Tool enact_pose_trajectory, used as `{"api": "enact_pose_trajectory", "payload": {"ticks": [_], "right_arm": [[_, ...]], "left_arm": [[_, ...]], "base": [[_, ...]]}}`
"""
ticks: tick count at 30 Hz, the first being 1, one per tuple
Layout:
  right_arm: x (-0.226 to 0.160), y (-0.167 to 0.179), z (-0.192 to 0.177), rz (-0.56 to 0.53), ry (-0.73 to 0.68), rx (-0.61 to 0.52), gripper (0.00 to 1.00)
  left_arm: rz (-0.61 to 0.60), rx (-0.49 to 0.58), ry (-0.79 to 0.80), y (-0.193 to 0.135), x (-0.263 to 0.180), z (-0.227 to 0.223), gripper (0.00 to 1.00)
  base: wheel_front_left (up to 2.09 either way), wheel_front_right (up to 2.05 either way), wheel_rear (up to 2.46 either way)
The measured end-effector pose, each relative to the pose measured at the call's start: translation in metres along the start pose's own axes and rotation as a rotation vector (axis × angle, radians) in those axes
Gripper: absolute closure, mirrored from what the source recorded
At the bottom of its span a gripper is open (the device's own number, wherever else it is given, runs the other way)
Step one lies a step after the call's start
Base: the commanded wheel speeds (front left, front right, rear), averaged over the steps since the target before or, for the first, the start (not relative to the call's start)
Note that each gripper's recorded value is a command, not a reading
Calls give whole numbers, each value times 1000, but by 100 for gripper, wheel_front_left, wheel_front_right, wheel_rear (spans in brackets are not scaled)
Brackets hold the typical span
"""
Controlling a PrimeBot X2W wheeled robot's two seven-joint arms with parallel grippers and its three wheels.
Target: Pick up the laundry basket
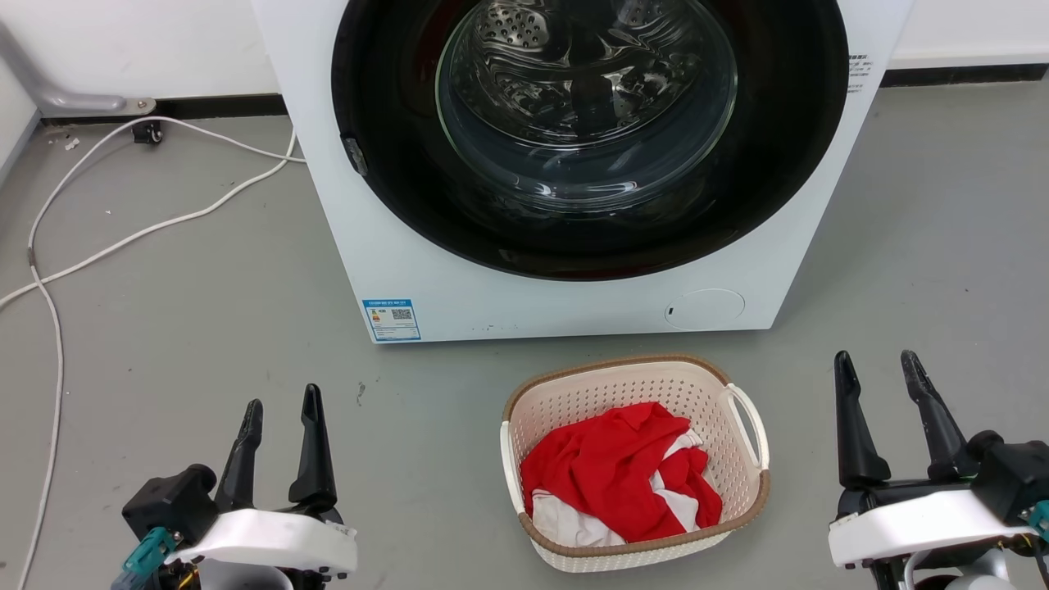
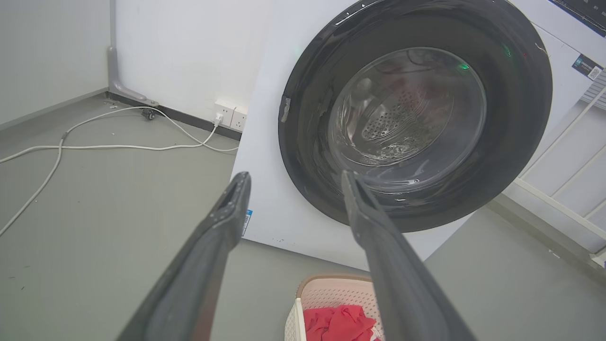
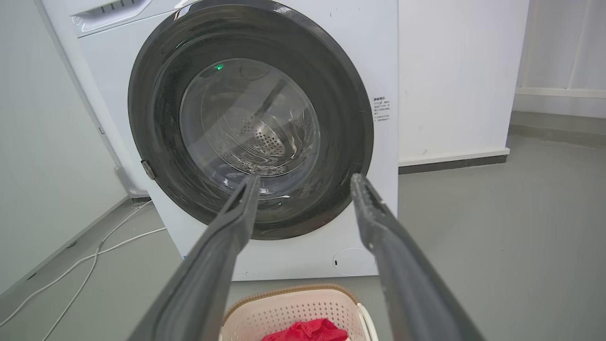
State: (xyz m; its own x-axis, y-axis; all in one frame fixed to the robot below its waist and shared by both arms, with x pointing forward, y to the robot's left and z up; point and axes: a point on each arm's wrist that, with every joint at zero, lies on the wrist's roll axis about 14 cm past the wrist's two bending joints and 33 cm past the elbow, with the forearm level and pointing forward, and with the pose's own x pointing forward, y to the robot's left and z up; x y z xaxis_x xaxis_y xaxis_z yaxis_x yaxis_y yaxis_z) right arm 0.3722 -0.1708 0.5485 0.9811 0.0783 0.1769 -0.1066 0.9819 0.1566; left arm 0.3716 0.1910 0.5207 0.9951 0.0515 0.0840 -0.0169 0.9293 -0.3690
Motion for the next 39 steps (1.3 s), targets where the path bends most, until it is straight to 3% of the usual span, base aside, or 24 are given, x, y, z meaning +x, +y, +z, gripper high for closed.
{"api": "enact_pose_trajectory", "payload": {"ticks": [39], "right_arm": [[-6,9,9,62,-49,-301,0]], "left_arm": [[-58,289,-59,-11,-5,6,0]], "base": [[0,0,0]]}}
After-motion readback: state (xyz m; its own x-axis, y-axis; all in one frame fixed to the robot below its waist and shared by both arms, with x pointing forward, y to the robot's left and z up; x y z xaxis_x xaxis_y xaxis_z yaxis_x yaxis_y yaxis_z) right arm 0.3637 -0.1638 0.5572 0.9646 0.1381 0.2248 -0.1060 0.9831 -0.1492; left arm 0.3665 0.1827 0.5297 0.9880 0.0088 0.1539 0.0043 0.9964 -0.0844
